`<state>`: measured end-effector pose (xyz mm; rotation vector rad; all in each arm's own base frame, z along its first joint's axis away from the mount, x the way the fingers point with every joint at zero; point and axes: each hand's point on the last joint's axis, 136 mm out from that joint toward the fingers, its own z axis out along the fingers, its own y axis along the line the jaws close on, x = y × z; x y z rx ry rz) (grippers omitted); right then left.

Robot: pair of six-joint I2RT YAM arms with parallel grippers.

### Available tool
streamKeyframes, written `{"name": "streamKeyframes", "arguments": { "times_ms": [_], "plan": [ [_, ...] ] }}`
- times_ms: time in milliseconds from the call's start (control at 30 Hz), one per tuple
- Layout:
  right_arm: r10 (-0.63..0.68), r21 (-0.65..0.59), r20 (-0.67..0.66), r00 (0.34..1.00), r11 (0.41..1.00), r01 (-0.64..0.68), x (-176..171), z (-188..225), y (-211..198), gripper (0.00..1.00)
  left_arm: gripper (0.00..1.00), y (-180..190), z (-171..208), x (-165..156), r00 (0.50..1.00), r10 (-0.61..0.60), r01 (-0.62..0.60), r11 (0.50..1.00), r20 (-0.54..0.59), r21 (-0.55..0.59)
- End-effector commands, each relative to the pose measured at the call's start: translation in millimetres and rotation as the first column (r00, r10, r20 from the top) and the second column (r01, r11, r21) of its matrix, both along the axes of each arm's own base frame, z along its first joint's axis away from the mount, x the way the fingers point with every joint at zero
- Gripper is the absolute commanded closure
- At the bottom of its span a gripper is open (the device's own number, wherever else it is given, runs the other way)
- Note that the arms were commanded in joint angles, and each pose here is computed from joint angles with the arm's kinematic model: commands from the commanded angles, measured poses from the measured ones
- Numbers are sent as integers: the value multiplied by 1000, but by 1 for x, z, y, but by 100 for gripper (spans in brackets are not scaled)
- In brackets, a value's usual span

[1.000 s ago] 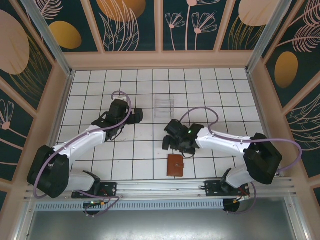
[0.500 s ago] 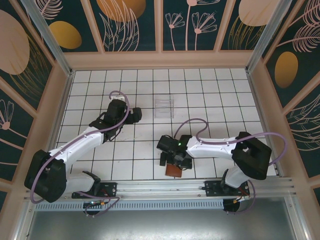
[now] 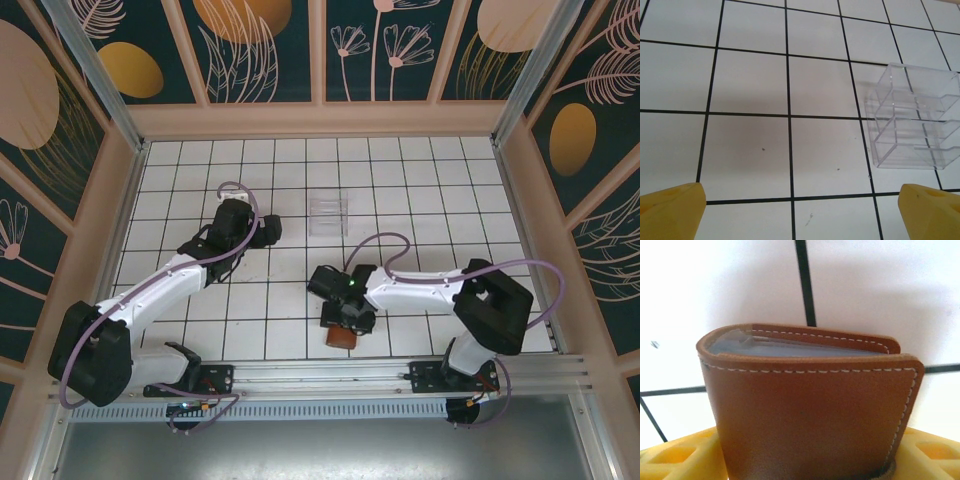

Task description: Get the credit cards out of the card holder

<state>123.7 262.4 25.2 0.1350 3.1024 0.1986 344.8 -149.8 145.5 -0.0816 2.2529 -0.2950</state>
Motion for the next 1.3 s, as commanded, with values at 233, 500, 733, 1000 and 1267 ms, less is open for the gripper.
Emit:
{"name": "streamKeyframes", "arguments": {
  "times_ms": [233,500,733,1000,1267],
  "plan": [
    [36,-8,82,996,999,-36,78,16,31,29,2,16,-15,-18,999,23,-21,998,-23,52],
    [96,-61,77,992,994,-91,119,11,45,29,2,19,-26,-25,999,20,-18,998,-42,53],
    [133,-70,58,989,989,-129,138,-1,49,27,2,15,-29,-26,999,10,-9,1000,-51,25],
    [103,-40,84,991,994,-100,146,6,50,12,1,5,-33,-29,994,-29,30,1000,-101,6],
    [184,74,182,966,977,-200,149,42,58,8,3,-24,-35,-35,980,-133,113,984,-146,-137]
  ]
}}
